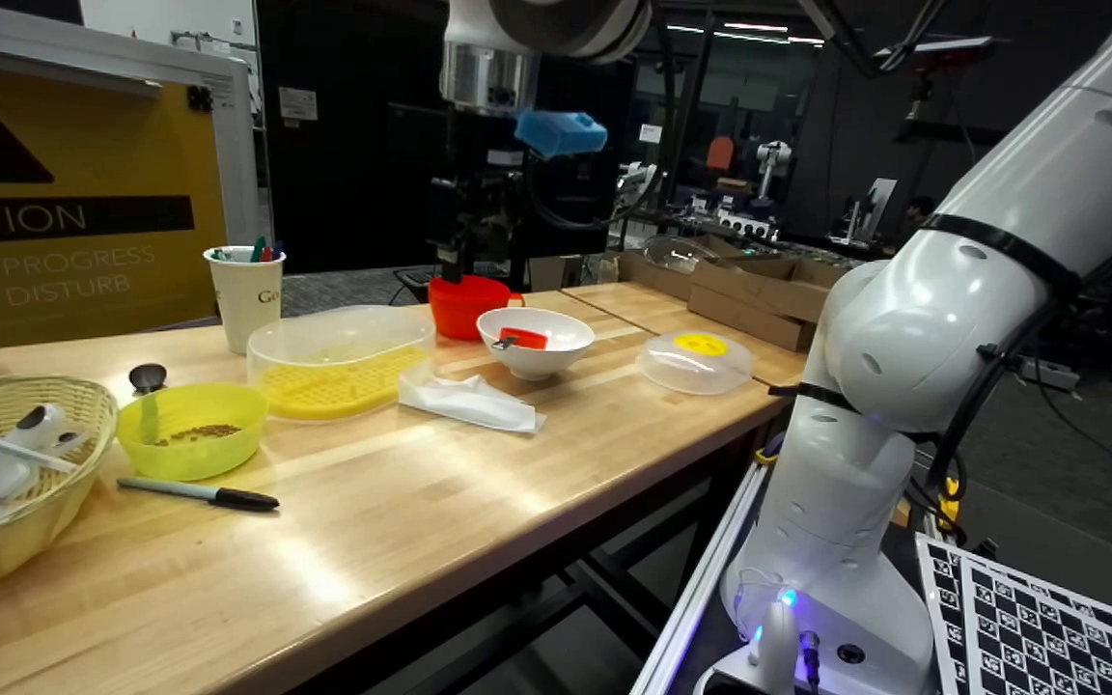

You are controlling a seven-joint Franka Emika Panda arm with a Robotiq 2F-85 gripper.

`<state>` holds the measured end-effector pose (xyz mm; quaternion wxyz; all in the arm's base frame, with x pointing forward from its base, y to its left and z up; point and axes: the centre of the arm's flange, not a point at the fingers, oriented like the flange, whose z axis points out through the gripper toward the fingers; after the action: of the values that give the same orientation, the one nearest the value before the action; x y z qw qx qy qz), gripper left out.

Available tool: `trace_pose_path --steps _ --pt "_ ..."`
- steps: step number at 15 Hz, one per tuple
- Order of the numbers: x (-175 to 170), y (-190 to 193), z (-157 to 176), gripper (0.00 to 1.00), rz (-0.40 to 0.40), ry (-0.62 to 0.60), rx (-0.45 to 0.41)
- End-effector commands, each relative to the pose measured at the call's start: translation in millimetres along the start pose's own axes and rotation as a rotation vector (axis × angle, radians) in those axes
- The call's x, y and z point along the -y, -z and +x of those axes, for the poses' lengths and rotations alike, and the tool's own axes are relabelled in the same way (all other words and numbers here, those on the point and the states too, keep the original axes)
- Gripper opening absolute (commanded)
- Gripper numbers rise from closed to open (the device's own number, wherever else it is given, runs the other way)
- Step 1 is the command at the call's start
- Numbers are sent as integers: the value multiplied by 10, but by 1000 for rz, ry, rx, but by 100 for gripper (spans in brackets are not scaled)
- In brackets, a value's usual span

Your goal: Use the white napkin to wipe the yellow container.

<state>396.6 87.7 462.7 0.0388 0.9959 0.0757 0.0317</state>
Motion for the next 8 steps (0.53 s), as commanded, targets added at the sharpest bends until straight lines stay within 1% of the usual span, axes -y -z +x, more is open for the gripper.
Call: trace_pose_path --steps 1,4,5,8 --pt "151 -151 -59 100 9 17 23" --pt "331 -283 -106 100 -23 40 35" --pt "391 -310 -124 100 -17 51 40" --pt "536 -418 -134 100 -37 75 40"
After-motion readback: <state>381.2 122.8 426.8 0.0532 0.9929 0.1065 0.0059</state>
